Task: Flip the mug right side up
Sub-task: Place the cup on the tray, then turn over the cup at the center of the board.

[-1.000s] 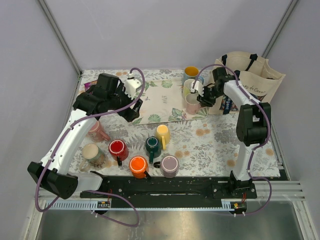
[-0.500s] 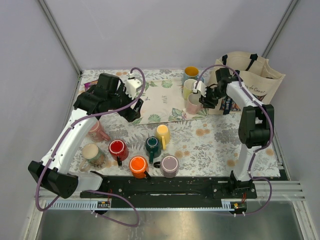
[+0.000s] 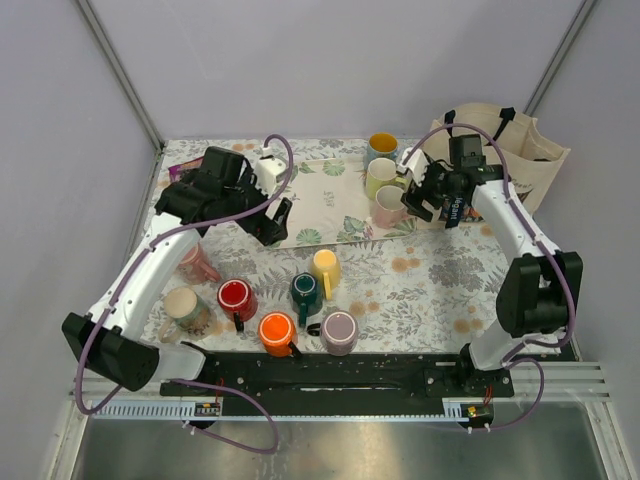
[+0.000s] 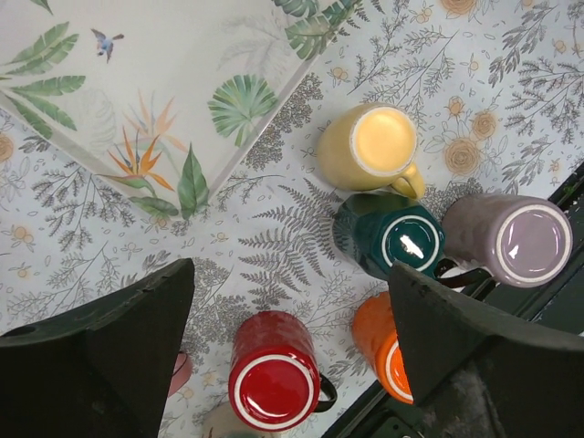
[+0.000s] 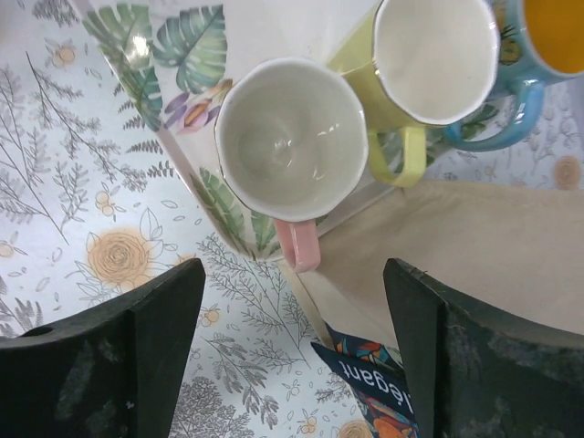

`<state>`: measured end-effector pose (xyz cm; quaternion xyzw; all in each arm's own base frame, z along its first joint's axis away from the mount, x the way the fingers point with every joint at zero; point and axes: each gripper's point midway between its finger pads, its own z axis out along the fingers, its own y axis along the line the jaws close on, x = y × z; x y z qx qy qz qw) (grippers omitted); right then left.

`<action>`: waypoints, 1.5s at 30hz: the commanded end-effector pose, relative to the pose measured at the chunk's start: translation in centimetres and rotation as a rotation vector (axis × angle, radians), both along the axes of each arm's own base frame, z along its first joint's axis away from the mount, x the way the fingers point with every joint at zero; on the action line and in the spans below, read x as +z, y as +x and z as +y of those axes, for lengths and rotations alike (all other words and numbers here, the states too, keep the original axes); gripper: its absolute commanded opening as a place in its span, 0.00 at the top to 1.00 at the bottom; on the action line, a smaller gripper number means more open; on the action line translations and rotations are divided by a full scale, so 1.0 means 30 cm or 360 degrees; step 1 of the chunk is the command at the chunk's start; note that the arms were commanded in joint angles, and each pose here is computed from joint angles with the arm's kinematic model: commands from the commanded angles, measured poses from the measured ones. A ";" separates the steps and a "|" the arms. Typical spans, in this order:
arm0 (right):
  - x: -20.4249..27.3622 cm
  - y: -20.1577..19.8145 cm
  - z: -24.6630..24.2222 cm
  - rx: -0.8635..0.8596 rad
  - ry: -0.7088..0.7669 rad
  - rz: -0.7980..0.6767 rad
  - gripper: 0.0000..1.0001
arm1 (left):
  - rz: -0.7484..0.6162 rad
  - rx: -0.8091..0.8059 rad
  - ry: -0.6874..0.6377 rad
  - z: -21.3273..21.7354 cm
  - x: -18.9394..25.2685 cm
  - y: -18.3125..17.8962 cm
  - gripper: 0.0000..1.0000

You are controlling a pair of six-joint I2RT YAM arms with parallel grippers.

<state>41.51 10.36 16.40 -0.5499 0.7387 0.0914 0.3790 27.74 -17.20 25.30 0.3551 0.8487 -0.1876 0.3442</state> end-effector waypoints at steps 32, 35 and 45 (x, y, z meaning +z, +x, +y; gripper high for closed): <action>0.018 -0.654 0.487 0.0615 0.0264 0.0243 0.09 | 0.0166 -0.0352 0.0149 -0.009 -0.211 -0.185 0.14; 0.034 -0.548 0.571 0.0323 0.0423 0.0309 0.06 | 0.0147 -0.0348 0.0182 0.011 -0.220 -0.193 0.14; -0.115 -0.536 0.731 -0.0010 0.0497 0.0597 0.00 | 0.0120 0.0003 0.0068 0.073 -0.168 -0.129 0.12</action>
